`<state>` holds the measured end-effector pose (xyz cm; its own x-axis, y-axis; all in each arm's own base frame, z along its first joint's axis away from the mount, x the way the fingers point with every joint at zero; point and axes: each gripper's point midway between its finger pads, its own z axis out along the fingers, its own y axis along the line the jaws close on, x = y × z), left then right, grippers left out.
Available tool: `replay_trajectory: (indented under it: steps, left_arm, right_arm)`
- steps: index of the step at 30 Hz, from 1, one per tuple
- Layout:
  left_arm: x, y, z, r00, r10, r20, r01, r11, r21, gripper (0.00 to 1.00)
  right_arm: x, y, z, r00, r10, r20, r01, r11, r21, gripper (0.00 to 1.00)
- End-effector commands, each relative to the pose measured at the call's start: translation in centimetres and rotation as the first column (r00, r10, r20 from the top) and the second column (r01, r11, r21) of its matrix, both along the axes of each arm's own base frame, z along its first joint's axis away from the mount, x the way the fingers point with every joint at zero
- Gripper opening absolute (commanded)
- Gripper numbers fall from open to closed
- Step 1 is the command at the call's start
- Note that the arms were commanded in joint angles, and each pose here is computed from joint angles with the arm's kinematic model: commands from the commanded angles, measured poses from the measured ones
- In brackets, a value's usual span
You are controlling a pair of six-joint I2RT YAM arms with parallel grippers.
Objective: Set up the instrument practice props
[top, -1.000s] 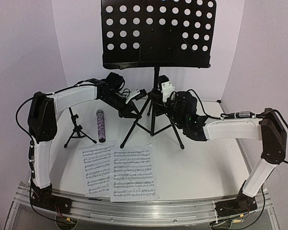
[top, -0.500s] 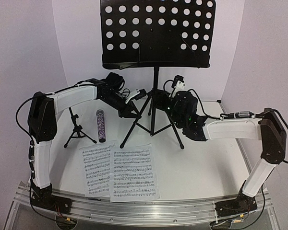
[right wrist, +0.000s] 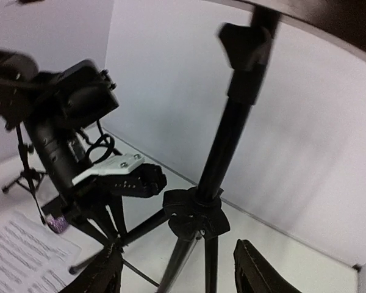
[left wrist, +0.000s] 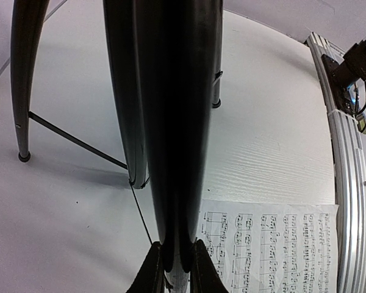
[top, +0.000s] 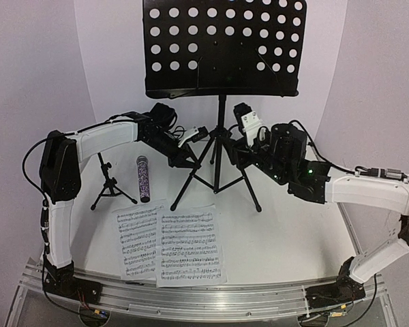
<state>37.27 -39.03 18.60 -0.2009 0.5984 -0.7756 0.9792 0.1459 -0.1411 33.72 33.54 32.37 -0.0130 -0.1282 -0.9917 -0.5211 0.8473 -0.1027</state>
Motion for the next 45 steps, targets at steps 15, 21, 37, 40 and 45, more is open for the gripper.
replay_trajectory:
  steps: [15,21,37,40,45]
  left_arm:
    - [-0.9,-0.7,-0.7,0.998,-0.059,0.006,0.059,0.998,-0.004,0.0]
    - [-0.9,-0.7,-0.8,0.998,-0.06,0.005,0.06,0.998,-0.004,0.0]
    - [-0.9,-0.7,-0.8,0.998,-0.062,0.006,0.062,0.998,-0.004,0.0]
    - [-0.9,-0.7,-0.9,0.998,-0.062,0.007,0.062,0.998,-0.004,0.0]
    - [-0.9,-0.7,-0.8,0.998,-0.061,0.007,0.061,0.998,-0.005,0.0]
  right_arm:
    - [3.9,2.1,-2.9,0.863,0.297,0.409,0.293,0.364,-0.884,0.49]
    - [4.9,2.0,-2.3,0.853,0.259,0.454,0.356,0.347,-0.867,0.44]
    - [6.1,1.1,-2.8,0.859,0.215,0.464,0.379,0.343,-0.86,0.23]
    - [6.1,1.1,-2.7,0.858,0.211,0.469,0.383,0.347,-0.856,0.16]
    - [6.2,1.4,-3.0,0.863,0.196,0.466,0.375,0.37,-0.85,0.01]
